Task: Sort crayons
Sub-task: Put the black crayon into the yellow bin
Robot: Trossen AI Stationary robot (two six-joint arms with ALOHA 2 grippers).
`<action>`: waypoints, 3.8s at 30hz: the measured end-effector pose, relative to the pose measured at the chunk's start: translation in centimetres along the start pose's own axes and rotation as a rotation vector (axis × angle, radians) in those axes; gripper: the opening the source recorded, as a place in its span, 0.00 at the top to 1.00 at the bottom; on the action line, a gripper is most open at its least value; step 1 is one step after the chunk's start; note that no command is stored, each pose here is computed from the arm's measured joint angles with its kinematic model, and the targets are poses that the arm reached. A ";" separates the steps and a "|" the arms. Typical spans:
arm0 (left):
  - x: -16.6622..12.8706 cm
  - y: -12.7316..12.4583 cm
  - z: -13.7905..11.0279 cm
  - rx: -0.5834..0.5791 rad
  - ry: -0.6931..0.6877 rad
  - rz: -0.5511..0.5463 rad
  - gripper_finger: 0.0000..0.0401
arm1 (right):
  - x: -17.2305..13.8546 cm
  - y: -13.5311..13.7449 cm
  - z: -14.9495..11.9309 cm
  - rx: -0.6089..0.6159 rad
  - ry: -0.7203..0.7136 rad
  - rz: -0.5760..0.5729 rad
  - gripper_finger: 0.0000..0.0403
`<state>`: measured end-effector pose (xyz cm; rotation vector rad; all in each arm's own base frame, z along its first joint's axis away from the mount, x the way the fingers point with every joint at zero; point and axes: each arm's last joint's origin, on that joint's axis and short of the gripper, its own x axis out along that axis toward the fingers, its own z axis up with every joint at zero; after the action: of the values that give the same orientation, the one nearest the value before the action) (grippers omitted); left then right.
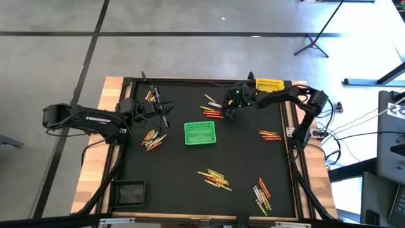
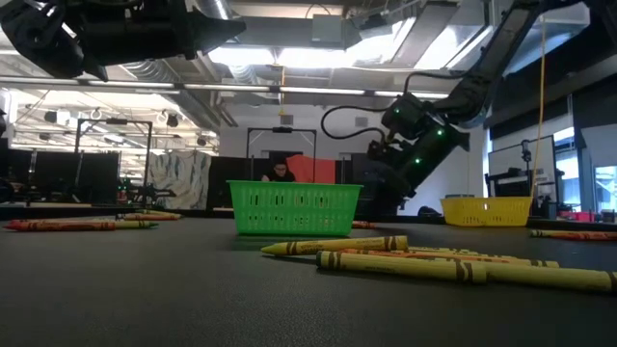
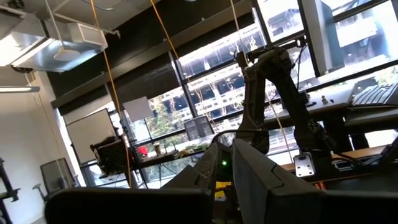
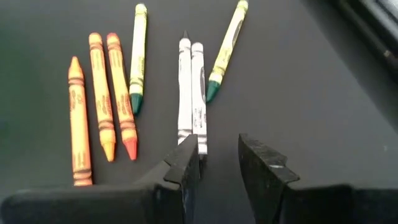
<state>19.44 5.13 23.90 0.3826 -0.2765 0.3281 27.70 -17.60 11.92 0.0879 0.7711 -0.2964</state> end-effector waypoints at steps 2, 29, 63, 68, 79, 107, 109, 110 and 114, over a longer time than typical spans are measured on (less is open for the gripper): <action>0.0 0.0 0.0 0.000 0.000 0.000 0.91 | 0.1 0.0 0.1 0.000 -0.008 -0.006 0.73; 0.0 0.0 0.0 -0.001 -0.001 0.000 0.91 | 0.2 1.1 -0.5 -0.008 0.074 0.000 0.73; 0.0 0.0 0.0 0.001 -0.001 0.000 0.91 | 1.1 1.7 -0.6 0.116 0.059 0.027 0.73; 0.0 0.0 0.0 0.001 -0.001 0.000 0.91 | 1.1 1.6 -0.6 0.080 0.055 -0.002 0.73; 0.0 0.0 0.0 0.001 -0.001 0.001 0.91 | 1.1 1.6 -0.7 0.072 0.065 -0.006 0.77; 0.0 0.0 0.0 0.000 0.000 0.000 0.91 | -7.4 1.6 1.7 0.021 0.145 -0.233 0.95; 0.0 0.0 0.0 0.000 0.000 0.000 0.91 | -8.8 1.7 1.8 0.019 0.158 -0.275 0.94; 0.0 0.0 0.0 0.000 -0.001 0.000 0.91 | -9.4 1.7 1.8 0.018 0.160 -0.298 0.94; 0.0 0.0 0.0 0.000 0.000 0.000 0.91 | -12.0 1.4 2.0 0.032 0.162 -0.390 0.93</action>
<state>19.44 5.13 23.90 0.3824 -0.2768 0.3281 21.31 -13.86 21.63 -0.0098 0.9432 -0.6786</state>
